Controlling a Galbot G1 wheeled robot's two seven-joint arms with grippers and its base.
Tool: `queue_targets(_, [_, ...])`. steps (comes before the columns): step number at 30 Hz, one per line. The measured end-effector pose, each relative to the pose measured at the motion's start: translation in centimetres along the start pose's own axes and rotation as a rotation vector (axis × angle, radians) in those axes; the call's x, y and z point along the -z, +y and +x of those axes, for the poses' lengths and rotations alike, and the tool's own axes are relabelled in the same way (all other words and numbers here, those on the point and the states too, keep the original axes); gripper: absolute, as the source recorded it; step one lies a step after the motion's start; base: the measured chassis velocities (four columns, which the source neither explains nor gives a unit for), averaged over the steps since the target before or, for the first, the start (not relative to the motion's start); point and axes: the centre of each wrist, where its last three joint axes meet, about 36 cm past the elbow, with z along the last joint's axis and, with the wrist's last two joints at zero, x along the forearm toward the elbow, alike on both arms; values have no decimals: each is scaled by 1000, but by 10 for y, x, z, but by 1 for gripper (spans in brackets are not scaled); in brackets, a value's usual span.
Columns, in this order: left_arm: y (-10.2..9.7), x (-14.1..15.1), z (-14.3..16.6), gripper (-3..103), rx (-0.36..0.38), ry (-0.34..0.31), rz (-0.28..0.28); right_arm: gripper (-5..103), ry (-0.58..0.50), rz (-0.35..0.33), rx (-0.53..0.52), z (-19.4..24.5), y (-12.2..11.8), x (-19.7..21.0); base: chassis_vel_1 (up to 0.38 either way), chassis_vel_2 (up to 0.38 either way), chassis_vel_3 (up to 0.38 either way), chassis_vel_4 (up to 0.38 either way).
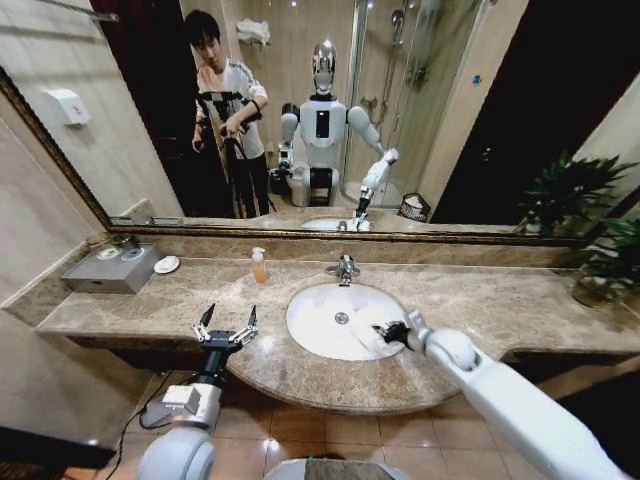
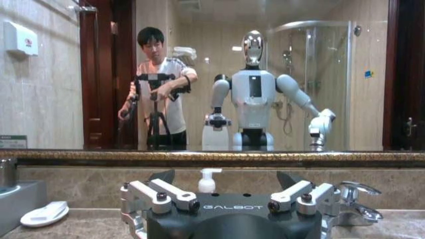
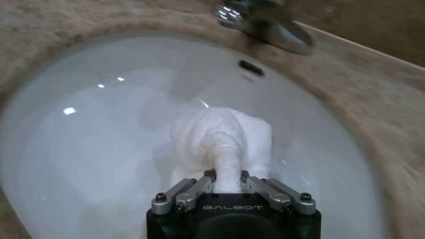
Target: Pick up the towel from the sink counter and wipe the mirror surface.
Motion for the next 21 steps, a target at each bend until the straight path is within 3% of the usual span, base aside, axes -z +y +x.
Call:
queue_targets(5, [0,0,0,100,0,0,0,13,31,51,21,-23,-7,21,0,0,0,0])
queue_targets(12, [0,0,0,100,0,0,0,13,54,99,37,-42,-27,11,0,0,0,0])
queue_targets(21, [0,0,0,100,0,0,0,13,54,167,4,-45,-75,-9,0,0,0,0])
